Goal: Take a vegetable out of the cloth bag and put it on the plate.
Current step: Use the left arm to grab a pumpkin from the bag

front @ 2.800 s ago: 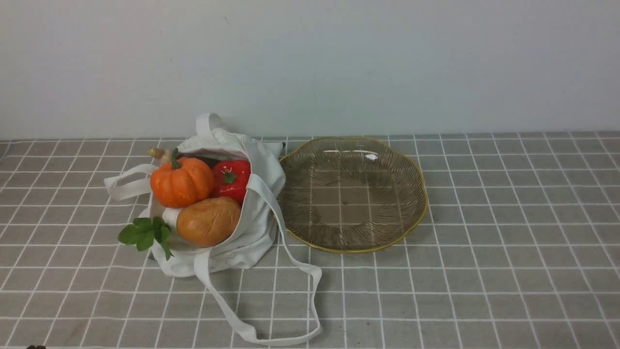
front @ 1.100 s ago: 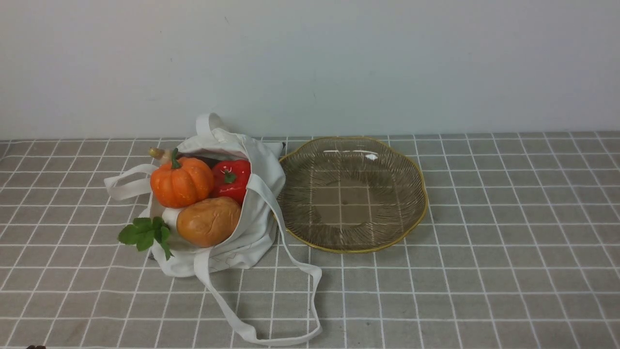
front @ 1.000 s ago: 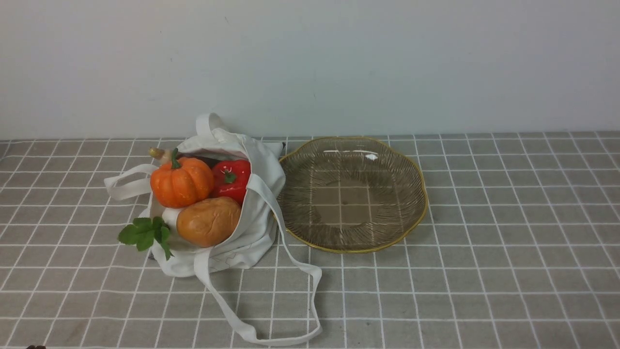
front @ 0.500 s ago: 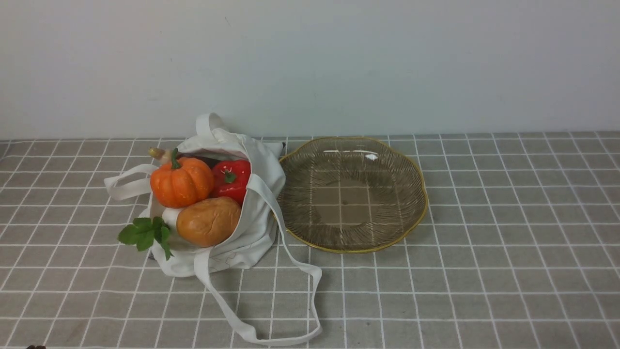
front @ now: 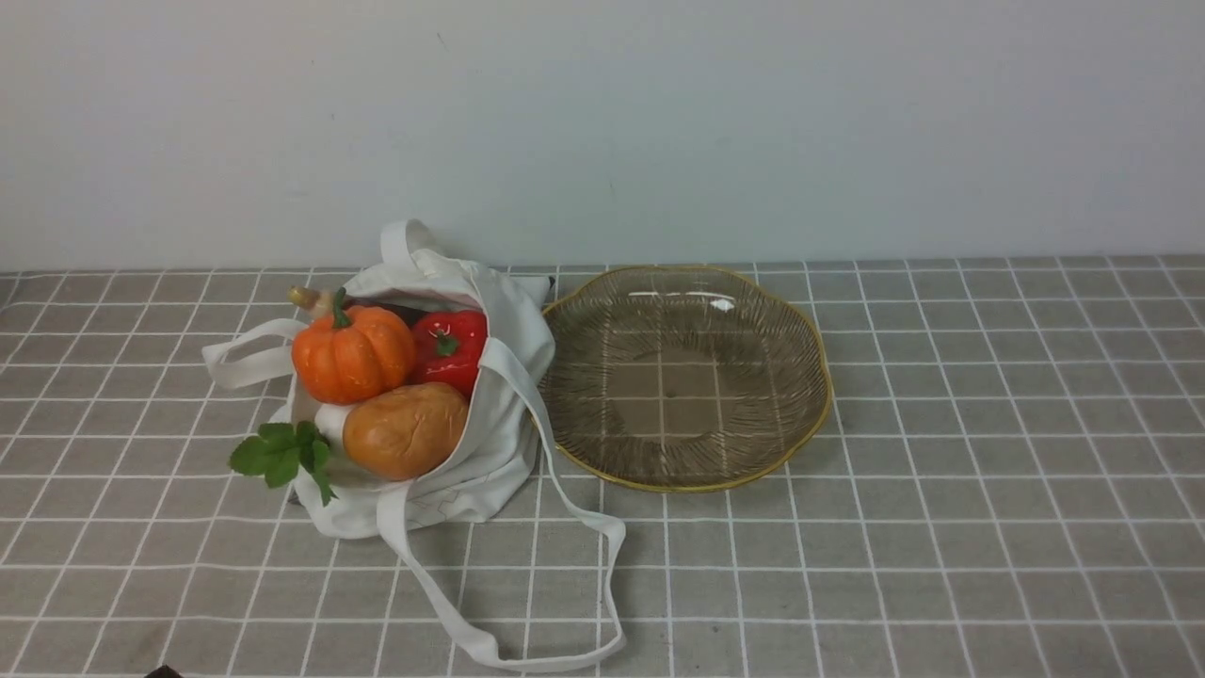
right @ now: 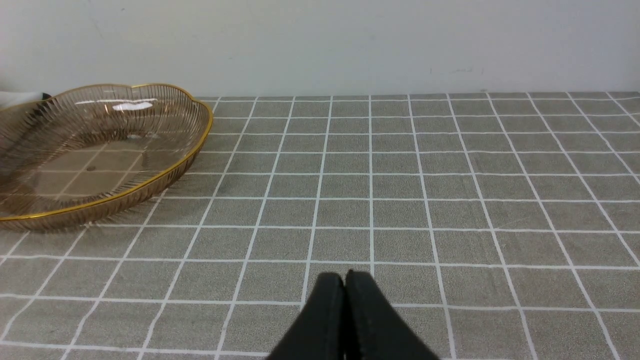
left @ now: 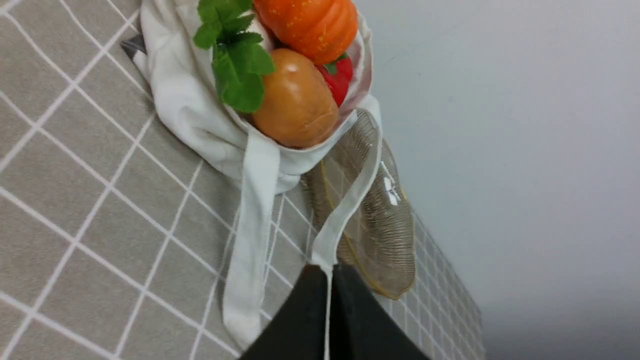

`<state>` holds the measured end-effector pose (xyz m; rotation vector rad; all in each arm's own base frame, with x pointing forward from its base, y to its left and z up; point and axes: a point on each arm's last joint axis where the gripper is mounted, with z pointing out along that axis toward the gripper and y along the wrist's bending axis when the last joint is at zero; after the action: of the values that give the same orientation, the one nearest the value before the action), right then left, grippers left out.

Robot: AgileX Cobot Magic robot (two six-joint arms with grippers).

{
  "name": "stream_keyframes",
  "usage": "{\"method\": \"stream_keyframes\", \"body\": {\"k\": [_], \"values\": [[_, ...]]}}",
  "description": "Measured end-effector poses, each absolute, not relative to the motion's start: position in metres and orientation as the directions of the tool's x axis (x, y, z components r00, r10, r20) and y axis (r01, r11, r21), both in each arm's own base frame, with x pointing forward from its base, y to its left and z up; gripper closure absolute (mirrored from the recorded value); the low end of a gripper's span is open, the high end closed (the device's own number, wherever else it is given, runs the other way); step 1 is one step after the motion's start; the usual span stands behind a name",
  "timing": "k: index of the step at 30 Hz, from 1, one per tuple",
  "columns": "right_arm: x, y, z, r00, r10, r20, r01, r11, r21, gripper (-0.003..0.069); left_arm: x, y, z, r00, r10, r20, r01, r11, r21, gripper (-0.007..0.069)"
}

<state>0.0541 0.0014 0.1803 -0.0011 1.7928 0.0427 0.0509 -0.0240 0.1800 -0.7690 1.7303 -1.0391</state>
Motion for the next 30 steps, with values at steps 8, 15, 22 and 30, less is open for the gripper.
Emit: {"method": "stream_keyframes", "body": {"k": [8,15,22,30], "values": [[0.054,0.001,0.180,-0.221,0.022,-0.975,-0.024,0.999,0.028,0.0674,0.047,-0.024,0.233,-0.299,-0.781,-0.549,0.108,0.544,-0.832,0.0630],[0.054,0.001,0.180,-0.220,0.022,-0.975,-0.024,0.999,0.028,0.0674,0.086,-0.034,0.295,-0.594,-0.456,-0.663,0.023,0.814,-0.580,0.0630],[0.054,0.001,0.180,-0.220,0.022,-0.975,-0.024,0.999,0.028,0.0674,0.191,-0.037,0.313,-0.831,-0.142,-0.537,0.016,0.960,-0.279,0.0550],[0.054,0.001,0.180,-0.220,0.022,-0.975,-0.024,0.999,0.028,0.0674,0.278,-0.044,0.304,-0.883,-0.042,-0.467,0.058,0.979,-0.197,0.0280]]}}
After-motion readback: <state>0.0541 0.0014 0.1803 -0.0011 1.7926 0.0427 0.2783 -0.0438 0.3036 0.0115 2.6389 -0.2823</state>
